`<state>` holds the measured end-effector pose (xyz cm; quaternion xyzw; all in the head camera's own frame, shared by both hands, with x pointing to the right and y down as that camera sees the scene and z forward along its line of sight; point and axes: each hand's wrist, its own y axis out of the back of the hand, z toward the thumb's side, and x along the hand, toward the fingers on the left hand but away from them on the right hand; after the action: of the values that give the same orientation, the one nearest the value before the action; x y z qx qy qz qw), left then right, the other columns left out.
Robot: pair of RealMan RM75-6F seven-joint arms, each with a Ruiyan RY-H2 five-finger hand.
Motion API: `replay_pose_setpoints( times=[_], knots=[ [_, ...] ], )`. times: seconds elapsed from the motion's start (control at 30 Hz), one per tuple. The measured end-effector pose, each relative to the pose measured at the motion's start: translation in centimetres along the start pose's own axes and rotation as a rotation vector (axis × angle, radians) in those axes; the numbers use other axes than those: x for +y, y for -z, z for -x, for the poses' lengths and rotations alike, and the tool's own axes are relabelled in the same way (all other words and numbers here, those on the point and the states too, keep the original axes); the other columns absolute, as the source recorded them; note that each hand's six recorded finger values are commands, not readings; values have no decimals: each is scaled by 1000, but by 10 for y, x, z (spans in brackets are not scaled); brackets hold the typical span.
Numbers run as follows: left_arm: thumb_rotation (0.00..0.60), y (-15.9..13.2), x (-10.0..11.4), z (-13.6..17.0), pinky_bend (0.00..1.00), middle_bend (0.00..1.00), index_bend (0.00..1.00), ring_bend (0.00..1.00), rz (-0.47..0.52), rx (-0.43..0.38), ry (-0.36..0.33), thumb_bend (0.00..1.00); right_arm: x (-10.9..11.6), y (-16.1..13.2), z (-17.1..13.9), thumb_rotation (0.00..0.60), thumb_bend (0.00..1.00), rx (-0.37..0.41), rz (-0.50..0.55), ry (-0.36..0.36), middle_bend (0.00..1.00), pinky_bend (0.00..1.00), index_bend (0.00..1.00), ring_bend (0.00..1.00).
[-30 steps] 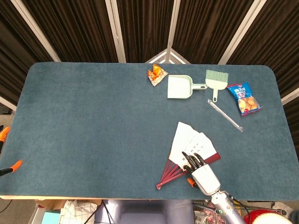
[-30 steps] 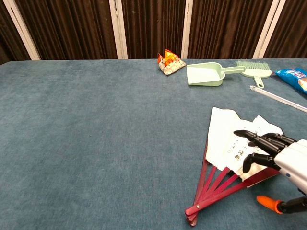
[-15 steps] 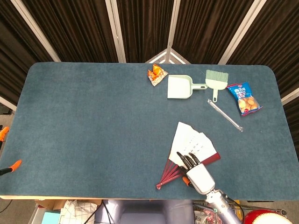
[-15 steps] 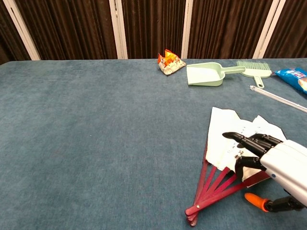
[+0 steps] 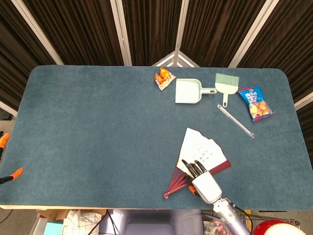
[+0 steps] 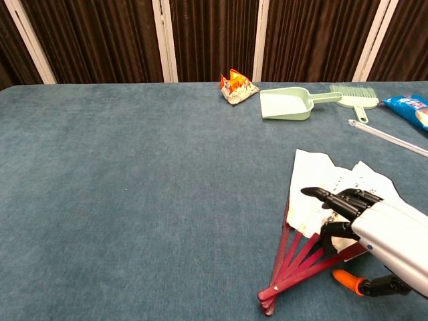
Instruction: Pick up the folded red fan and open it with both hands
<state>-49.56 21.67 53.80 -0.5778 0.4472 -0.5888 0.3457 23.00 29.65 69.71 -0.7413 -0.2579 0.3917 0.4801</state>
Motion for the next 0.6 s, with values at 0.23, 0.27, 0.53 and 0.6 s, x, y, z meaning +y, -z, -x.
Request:
replay_pose_setpoints(
  times=[0.23,0.27,0.53,0.6],
  knots=[
    [600,0,0,-1,150,0,0,0,0,-1,2,208,1,0,4,600,367,-3,5,4,98,174,613,235],
    [600,0,0,-1,150,0,0,0,0,0,2,208,1,0,4,600,375,-4,5,3,98,174,620,236],
    [600,1,0,-1,150,0,0,0,5,2,1,208,1,5,2,600,385,-11,23,-4,99,174,630,236],
    [600,0,0,-1,151,0,0,0,4,1,3,208,1,6,1,600,386,-10,23,-8,99,174,630,236]
  ],
)
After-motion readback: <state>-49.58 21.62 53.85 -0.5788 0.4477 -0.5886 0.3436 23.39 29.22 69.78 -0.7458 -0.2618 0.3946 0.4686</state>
